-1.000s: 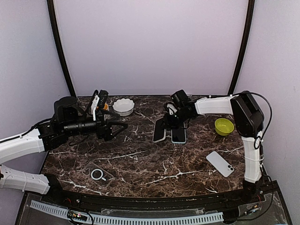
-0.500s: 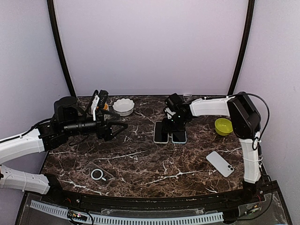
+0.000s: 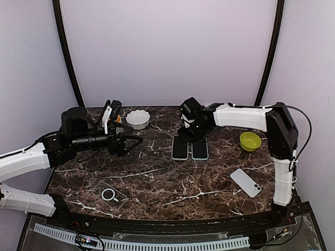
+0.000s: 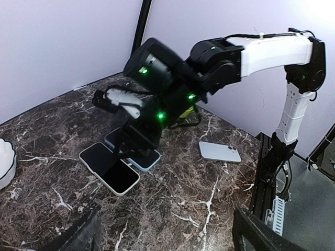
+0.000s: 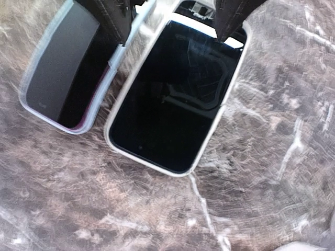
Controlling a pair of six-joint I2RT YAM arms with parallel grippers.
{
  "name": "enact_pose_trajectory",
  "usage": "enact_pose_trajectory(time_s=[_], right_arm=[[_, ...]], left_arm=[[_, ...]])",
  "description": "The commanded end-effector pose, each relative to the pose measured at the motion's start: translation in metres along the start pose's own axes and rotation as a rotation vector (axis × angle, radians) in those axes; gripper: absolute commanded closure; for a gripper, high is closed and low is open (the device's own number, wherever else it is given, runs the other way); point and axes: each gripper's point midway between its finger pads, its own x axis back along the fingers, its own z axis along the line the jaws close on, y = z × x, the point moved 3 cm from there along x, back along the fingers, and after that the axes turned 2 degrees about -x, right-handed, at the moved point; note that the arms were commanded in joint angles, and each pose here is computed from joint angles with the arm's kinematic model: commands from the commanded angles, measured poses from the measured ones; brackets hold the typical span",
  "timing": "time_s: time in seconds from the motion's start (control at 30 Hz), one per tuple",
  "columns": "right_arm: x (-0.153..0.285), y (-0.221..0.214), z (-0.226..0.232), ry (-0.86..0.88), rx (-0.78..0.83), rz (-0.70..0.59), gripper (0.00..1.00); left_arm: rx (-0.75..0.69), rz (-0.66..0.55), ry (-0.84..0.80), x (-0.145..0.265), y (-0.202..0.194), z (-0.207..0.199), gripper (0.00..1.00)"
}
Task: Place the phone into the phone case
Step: Place the phone with the phone case at the center of the board, then pick up the phone case from the center of the board.
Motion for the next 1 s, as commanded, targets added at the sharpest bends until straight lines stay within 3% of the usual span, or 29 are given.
enact_pose_trajectory(time_s=[0.0,0.1,0.23,0.37,0.43,0.47,0.63,0.83,0.97], right_arm=[[0.057,-0.006,-0.02,-0.14,0.024,-0.029,0.33],[0.066,-0.029,-0.019,-0.141,0.033,-0.016,0.15],[0.073,-0.045,-0.019,-0.185,0.056,0.006,0.12],[0.069,-0.057,-0.014,-0.17,0.105,0.014,0.12],[0.064,-0.063,-0.011,-0.137,0.133,0.013,0.12],[0.062,-0.062,-0.009,-0.118,0.147,0.001,0.12],[0.054,-0.074,-0.008,-0.071,0.198,-0.02,0.12],[0.054,-0.092,-0.011,-0.027,0.243,-0.024,0.12],[0.056,-0.095,-0.012,-0.013,0.251,-0.048,0.12]], left_arm=[[-0.008,0.016,0.092,-0.001,0.009,0.013,0.12],[0.009,0.071,0.191,-0.008,0.003,0.03,0.09],[0.171,0.362,0.541,0.005,-0.043,0.08,0.08],[0.427,0.57,0.717,0.043,-0.096,0.091,0.2],[0.605,0.581,0.711,0.059,-0.125,0.083,0.26],[0.697,0.522,0.746,0.071,-0.127,0.085,0.27],[1.011,0.518,0.96,0.128,-0.198,0.09,0.44],[1.115,0.594,1.144,0.155,-0.236,0.088,0.53],[1.132,0.625,1.196,0.159,-0.246,0.089,0.65]])
